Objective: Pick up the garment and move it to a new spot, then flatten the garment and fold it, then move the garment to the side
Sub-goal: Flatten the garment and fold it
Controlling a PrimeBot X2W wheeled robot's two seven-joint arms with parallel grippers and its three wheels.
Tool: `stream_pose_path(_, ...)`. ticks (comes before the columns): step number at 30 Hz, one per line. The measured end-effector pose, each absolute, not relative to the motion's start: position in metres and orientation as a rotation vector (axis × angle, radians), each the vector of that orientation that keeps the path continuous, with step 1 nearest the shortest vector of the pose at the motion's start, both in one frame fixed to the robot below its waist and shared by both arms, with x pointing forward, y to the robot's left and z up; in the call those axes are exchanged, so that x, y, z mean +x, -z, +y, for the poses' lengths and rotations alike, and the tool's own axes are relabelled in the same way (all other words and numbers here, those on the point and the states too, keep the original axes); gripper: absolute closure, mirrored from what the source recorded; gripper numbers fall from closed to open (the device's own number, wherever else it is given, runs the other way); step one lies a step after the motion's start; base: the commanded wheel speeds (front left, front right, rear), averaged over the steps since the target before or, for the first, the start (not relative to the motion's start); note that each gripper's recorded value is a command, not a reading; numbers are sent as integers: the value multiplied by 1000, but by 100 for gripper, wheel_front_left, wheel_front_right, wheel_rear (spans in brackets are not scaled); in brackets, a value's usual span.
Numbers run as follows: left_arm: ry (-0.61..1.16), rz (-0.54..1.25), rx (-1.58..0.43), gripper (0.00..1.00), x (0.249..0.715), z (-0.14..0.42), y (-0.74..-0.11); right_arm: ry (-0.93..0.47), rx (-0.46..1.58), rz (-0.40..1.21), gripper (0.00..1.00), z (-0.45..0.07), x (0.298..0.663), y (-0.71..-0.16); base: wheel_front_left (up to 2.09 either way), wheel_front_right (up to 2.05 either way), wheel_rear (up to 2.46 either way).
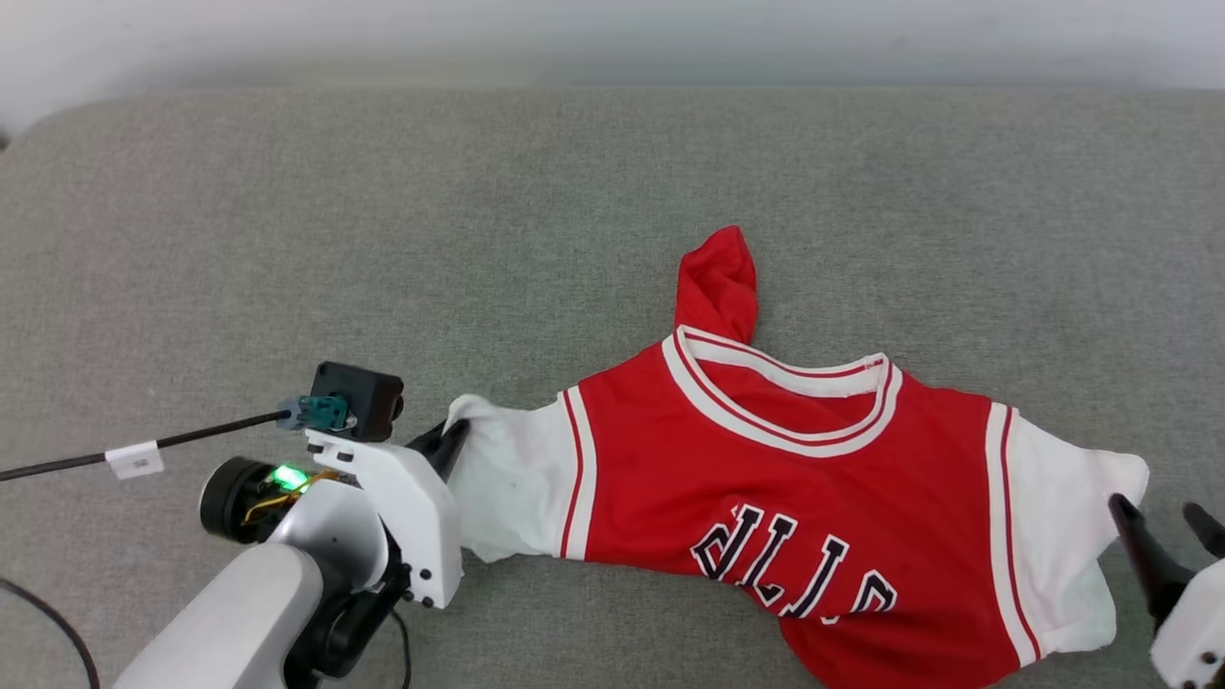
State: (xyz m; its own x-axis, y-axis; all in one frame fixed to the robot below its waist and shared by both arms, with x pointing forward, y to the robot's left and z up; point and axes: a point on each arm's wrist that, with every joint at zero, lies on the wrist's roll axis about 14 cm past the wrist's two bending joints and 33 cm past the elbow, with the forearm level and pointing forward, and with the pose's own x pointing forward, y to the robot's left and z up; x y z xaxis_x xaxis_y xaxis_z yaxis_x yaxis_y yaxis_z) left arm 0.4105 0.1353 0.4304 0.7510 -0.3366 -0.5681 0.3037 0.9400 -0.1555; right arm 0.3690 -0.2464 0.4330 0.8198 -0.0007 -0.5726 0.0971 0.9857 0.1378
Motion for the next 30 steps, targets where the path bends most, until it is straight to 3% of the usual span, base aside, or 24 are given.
stream_pose_path(11, 400, 474, -42, 100, 431, 119, -462, 5, 152, 1019, 0, -249, 386, -373, 0, 0, 0)
stream_pose_path(12, 393, 473, -49, 100, 431, 121, -460, -5, 171, 1083, 16, -245, 385, -360, 0, 0, 0)
stream_pose_path(13, 391, 470, -49, 100, 431, 121, -460, -7, 174, 1098, 55, -245, 385, -358, 0, 0, 0)
stream_pose_path(14, 389, 470, -50, 100, 431, 122, -460, -10, 183, 1107, 81, -243, 386, -357, 0, 0, 0)
stream_pose_path(15, 387, 468, -51, 100, 431, 122, -461, -12, 183, 1112, 100, -243, 386, -356, 0, 0, 0)
stream_pose_path(22, 359, 433, -56, 100, 432, 129, -471, -38, 163, 1039, 100, -238, 393, -372, 0, 0, 0)
stream_pose_path(30, 302, 259, -16, 100, 459, 150, -530, -52, 20, 638, 100, -243, 448, -473, 0, 0, 0)
